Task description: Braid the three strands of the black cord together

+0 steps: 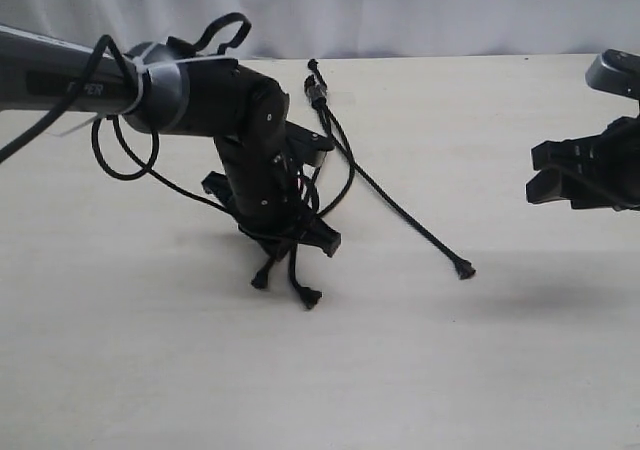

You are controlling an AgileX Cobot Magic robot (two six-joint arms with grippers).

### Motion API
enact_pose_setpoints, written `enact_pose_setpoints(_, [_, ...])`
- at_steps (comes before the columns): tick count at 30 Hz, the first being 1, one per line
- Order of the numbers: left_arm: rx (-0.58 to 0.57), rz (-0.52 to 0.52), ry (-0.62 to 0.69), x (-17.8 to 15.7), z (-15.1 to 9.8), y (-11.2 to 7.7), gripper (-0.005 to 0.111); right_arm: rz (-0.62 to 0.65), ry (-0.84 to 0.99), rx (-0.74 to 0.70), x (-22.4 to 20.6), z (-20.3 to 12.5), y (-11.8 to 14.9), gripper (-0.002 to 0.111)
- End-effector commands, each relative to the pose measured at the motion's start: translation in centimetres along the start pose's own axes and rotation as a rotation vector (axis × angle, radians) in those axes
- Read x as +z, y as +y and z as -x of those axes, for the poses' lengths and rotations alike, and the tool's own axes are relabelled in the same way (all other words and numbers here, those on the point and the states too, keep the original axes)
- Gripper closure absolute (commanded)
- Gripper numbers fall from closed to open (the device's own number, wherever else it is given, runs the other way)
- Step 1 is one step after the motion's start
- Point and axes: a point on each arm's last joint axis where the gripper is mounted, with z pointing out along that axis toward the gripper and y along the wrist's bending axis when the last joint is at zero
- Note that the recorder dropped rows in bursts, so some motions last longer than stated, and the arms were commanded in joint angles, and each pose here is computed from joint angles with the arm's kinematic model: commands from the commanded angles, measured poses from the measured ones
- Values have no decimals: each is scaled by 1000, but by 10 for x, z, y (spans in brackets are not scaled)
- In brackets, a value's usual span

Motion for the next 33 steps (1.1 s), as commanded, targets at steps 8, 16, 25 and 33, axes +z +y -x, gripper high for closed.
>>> enact_pose_setpoints(8, [-82, -87, -32, 0, -4, -12, 90, 34, -7, -39, -1, 0, 6, 55])
enact_pose_setpoints(16, [-88, -85, -70, -60, -7, 32, 59, 121, 71, -229, 16, -14, 64, 55])
enact_pose_setpoints(25, [-159, -107, -128, -114, -29, 100, 59, 125, 200, -524, 67, -34, 155, 55])
enact_pose_setpoints(33, [-272, -256, -144, -112, -59, 122, 59, 20, 277, -690, 116, -42, 197, 55])
